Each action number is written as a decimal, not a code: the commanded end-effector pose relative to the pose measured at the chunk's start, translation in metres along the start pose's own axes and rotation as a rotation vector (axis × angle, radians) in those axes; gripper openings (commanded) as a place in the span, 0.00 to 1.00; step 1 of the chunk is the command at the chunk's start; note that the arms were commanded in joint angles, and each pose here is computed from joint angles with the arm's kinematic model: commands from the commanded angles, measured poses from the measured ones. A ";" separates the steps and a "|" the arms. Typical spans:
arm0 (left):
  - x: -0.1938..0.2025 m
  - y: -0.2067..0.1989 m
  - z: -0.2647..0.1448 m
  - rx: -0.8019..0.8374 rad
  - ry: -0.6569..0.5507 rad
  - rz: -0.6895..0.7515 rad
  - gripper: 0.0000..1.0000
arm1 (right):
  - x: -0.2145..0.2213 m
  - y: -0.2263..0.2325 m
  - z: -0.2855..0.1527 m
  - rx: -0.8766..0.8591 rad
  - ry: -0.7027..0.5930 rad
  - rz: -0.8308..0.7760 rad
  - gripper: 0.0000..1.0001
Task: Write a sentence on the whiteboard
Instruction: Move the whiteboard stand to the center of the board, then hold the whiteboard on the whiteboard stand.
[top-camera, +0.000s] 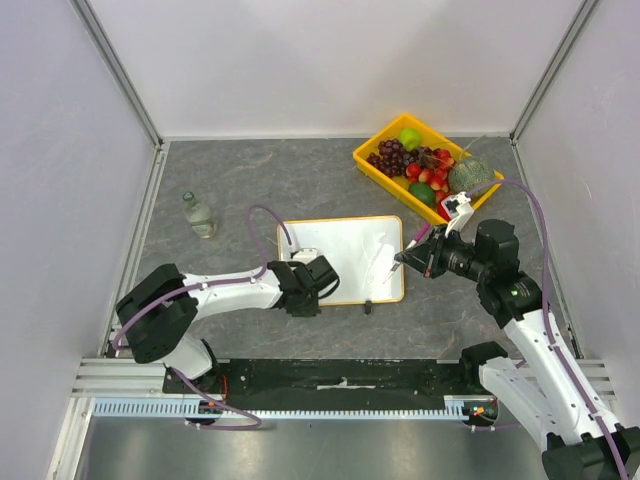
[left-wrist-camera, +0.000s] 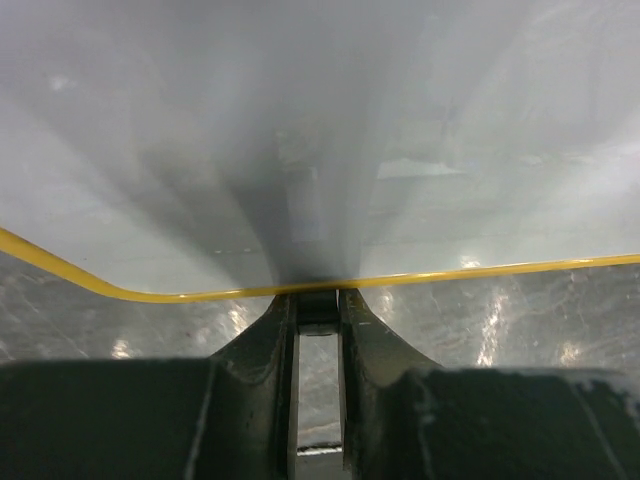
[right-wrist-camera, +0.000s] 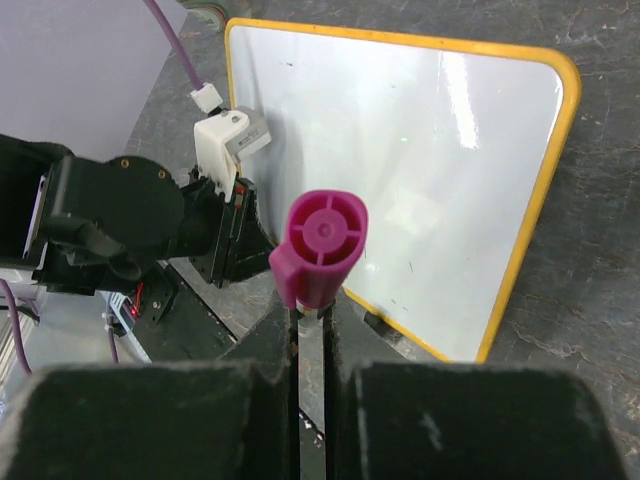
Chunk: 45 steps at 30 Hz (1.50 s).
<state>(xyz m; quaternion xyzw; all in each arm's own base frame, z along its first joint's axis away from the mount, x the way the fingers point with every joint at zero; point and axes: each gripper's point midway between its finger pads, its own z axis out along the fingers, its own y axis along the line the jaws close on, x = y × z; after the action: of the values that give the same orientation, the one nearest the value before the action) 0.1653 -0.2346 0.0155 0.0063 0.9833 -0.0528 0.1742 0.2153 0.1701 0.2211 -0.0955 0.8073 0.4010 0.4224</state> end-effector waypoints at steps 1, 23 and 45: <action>0.035 -0.017 -0.006 0.013 0.083 -0.078 0.02 | 0.002 0.000 -0.002 0.003 -0.001 -0.001 0.00; 0.046 -0.063 -0.071 0.203 -0.027 0.105 0.73 | 0.001 0.009 -0.017 -0.004 -0.021 -0.038 0.00; -0.013 -0.066 -0.153 0.516 -0.373 0.163 0.92 | 0.040 0.004 -0.044 0.024 -0.086 -0.041 0.00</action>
<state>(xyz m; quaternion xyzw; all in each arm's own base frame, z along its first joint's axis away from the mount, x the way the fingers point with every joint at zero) 0.1009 -0.2762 0.1402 0.1161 0.9096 -0.2690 0.2945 0.1587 0.1522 0.2031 -0.1043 0.7863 0.3959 0.4627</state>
